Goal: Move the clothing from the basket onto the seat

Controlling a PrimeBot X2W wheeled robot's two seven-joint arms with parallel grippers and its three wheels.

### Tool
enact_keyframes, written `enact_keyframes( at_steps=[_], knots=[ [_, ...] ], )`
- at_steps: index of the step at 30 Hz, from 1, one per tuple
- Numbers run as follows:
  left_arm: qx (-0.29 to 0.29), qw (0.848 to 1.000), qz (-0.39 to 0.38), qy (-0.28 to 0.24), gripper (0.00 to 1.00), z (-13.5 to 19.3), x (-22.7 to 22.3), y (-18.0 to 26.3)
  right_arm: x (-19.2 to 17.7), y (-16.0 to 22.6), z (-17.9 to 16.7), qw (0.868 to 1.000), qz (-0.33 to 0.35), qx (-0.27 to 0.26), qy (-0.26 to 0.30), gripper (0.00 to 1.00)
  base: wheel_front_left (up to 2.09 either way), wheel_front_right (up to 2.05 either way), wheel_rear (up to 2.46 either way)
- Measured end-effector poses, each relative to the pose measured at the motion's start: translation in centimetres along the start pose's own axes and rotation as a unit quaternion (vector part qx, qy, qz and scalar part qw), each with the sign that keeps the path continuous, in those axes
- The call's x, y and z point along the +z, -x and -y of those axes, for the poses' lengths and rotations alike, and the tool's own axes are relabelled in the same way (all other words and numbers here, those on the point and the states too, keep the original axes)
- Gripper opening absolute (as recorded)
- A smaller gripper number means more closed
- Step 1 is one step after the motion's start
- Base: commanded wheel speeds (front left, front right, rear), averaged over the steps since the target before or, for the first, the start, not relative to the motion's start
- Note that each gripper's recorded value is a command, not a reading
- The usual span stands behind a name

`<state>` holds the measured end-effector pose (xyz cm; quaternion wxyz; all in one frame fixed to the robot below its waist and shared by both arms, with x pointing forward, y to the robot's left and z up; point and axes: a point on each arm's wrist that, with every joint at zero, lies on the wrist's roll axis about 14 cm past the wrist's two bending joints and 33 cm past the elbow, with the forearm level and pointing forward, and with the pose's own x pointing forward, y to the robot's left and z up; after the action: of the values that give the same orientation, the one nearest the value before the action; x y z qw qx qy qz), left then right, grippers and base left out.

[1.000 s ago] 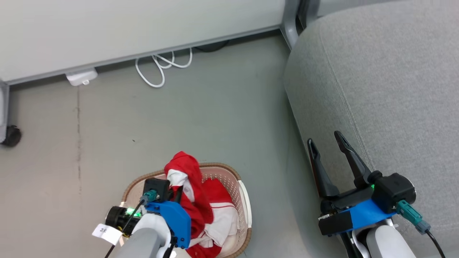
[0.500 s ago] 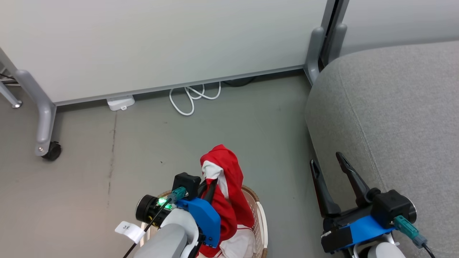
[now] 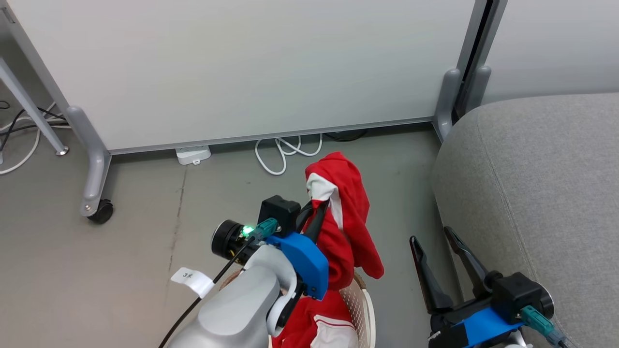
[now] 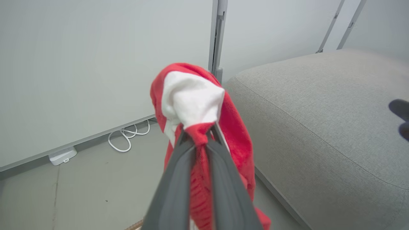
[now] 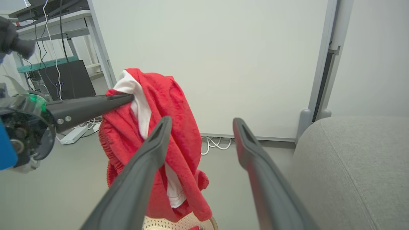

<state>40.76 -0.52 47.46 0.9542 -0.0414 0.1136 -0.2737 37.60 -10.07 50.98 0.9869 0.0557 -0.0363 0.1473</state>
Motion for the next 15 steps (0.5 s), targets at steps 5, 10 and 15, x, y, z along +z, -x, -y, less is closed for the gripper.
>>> enact_keyframes(
  at_steps=[5, 10, 15],
  knots=[
    [-0.02, 0.999, 0.024, -0.011, 0.0, 1.3, 2.4, -0.5, 0.1, 0.1, -0.6, 1.0, -0.001, 0.009, 0.0, 1.0, 0.0, 0.0, 0.0],
    [-0.034, 0.999, 0.036, -0.015, 0.0, 2.4, 3.7, -0.7, -0.2, 0.4, -0.9, 1.0, -0.008, 0.011, -0.001, 1.0, 0.0, 0.0, 0.0],
    [-0.05, 0.998, 0.037, -0.026, 0.0, 3.5, 4.7, -0.9, -0.1, 0.6, -1.1, 1.0, -0.008, 0.013, 0.0, 1.0, 0.0, 0.0, 0.0]
  ],
)
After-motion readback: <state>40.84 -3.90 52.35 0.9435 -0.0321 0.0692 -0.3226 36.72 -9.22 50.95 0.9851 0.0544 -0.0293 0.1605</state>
